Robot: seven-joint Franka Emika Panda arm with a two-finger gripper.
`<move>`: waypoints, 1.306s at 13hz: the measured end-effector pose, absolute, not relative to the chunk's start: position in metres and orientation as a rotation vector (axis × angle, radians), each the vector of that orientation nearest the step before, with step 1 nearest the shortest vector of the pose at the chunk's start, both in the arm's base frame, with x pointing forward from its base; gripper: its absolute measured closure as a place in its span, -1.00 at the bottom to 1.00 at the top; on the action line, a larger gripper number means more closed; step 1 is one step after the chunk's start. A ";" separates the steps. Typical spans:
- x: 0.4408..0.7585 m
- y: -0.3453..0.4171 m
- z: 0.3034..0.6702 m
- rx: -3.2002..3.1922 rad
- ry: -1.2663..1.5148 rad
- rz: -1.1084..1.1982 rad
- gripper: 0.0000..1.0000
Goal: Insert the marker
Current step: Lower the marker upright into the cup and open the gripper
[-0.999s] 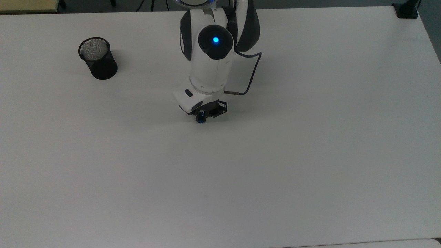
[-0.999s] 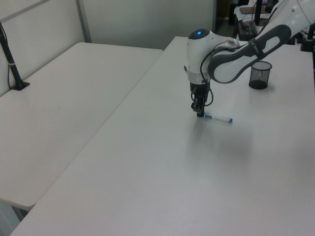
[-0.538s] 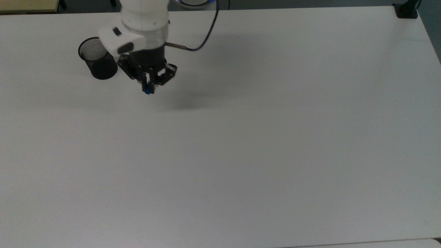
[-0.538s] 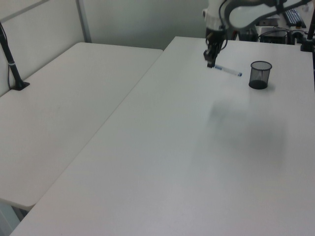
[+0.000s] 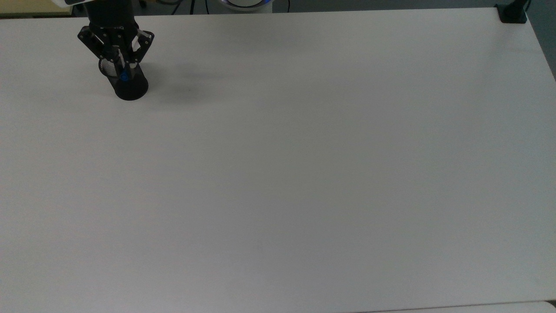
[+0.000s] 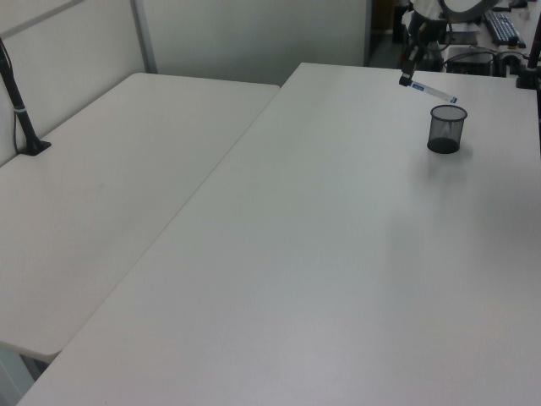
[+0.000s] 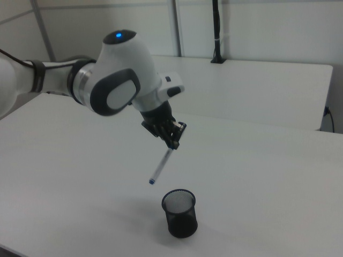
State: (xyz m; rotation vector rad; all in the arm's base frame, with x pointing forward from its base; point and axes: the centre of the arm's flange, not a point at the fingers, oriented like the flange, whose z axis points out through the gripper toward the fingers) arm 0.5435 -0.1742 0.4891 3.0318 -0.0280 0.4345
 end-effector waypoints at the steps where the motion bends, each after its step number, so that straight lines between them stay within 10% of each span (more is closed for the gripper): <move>1: 0.538 -0.183 0.481 3.018 -0.012 0.453 0.67; 17: 0.505 -0.235 0.424 2.953 0.050 0.711 0.67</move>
